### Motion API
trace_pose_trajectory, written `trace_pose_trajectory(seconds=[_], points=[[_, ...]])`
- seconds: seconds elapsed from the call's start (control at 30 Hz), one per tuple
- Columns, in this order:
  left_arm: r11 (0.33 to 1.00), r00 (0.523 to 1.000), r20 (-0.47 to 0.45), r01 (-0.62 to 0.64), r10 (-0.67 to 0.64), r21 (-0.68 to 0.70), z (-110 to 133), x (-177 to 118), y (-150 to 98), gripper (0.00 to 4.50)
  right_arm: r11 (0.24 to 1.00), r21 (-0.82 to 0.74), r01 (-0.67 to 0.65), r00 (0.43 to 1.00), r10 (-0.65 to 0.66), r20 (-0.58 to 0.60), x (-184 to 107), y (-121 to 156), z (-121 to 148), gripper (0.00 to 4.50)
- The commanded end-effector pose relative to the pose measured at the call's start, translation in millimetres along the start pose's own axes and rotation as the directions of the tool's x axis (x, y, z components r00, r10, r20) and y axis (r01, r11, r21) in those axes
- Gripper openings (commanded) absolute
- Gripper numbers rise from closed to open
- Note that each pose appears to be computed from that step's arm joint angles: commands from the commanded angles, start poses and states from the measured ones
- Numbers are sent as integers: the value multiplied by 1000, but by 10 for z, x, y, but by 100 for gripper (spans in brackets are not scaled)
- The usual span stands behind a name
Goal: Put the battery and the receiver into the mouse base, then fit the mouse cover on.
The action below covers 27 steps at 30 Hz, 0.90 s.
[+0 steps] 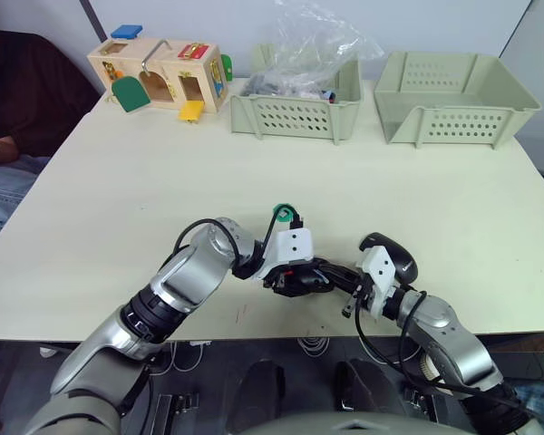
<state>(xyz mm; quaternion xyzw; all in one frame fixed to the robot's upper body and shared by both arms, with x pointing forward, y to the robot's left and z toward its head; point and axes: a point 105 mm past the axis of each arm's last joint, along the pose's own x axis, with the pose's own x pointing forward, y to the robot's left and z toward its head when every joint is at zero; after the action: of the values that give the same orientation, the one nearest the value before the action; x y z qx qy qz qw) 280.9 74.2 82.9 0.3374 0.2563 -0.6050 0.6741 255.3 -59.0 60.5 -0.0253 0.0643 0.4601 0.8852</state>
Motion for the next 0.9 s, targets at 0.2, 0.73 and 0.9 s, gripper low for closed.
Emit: trace_pose_trajectory(seconds=[0.2,0.73,0.9], points=[[995,995,-94,28,-37,-93,-299,112,-78,290,977,-120,-174,984,177,15,-728,-31,590,26],[996,997,-77,12,-19,-87,-234,32,-22,290,957,-185,-226,969,200,-147,-1430,-270,739,445],[996,997,-78,10,-17,-87,-236,29,-23,290,955,-188,-231,968,205,-146,-1423,-255,738,445]])
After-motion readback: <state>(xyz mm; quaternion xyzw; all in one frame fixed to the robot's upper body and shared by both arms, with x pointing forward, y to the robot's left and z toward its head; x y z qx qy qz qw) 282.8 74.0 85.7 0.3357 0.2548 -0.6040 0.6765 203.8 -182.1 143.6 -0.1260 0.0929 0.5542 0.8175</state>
